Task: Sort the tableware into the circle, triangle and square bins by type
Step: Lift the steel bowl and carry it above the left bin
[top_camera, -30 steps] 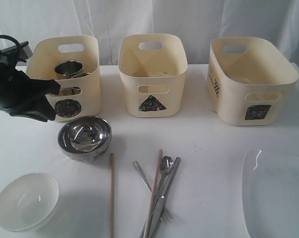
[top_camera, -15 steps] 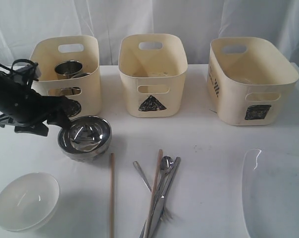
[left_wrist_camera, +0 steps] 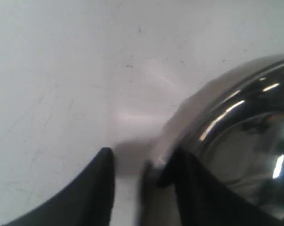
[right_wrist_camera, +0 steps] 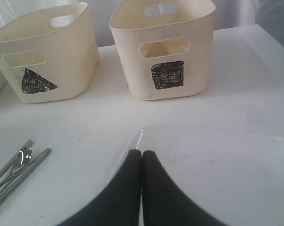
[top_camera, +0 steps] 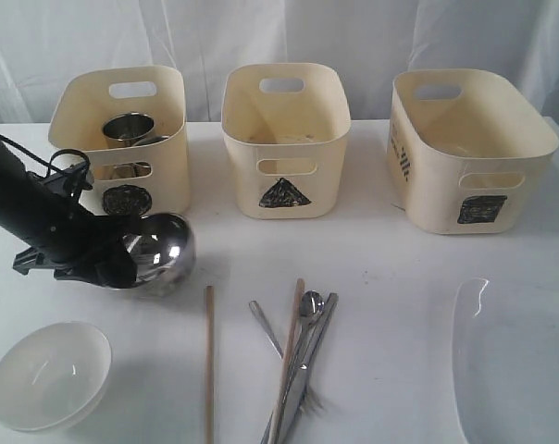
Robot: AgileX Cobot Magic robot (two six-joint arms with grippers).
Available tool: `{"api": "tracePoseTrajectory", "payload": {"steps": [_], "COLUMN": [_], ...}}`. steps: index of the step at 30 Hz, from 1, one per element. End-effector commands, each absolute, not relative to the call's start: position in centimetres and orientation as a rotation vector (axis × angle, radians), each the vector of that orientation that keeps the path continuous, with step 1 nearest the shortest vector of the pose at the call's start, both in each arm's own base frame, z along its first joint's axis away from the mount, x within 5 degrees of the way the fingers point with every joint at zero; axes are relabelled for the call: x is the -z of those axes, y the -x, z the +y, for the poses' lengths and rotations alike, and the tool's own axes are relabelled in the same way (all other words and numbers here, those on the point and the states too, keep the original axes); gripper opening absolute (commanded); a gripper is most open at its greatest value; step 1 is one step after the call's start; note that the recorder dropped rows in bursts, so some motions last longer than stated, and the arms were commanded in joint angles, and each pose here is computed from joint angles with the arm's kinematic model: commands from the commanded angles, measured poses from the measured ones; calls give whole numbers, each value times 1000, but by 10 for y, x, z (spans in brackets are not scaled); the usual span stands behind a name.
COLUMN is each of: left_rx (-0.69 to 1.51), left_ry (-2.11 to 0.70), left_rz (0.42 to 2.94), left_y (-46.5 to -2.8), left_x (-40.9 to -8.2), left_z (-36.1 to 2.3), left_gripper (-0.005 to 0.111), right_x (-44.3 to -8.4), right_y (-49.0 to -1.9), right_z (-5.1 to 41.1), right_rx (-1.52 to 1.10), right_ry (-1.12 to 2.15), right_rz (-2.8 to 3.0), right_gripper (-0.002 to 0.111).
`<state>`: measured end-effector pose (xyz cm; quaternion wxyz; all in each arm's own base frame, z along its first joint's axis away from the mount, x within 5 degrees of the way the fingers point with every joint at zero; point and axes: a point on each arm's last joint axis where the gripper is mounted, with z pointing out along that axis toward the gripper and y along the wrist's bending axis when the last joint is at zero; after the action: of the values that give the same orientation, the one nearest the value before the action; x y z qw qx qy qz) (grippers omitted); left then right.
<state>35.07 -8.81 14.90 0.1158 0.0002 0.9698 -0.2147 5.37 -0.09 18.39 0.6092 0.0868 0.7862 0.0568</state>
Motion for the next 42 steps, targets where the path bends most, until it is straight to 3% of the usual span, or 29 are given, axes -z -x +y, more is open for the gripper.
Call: {"api": "tracePoseTrajectory", "payload": {"steps": [1, 2, 9, 15, 22, 26, 30, 33, 42], "left_rx": [630, 631, 635, 634, 412, 222, 204, 157, -43], "left_ry": [-102, -110, -146, -197, -206, -32, 133, 147, -217], "left_rz": [2859, 2860, 2802, 2640, 2146, 1810, 1687, 1692, 1655], "left_y": [-347, -347, -343, -328, -316, -334, -355, -382, -449], "left_x": [-144, -144, -170, -230, -327, -357, -355, -330, -273], "left_z": [-89, -89, -89, -87, -71, -53, -46, -46, -64], "left_gripper": [5, 0, 0, 0, 0, 0, 0, 0, 0], "right_x": [-183, -183, -183, -183, -183, -183, -183, -183, -183], "right_y": [-54, -54, -54, -54, -54, -54, -54, -54, -54], "right_z": [-1, -1, -1, -1, -1, -1, -1, -1, -1], "right_rx": [-130, -130, -130, -130, -130, -130, -130, -130, -130], "right_ry": [-200, -200, -200, -200, -200, -200, -200, -200, -200], "right_rz": [1811, 1811, 1811, 1811, 1811, 1811, 1811, 1811, 1811], "right_gripper": [0, 0, 0, 0, 0, 0, 0, 0, 0]}}
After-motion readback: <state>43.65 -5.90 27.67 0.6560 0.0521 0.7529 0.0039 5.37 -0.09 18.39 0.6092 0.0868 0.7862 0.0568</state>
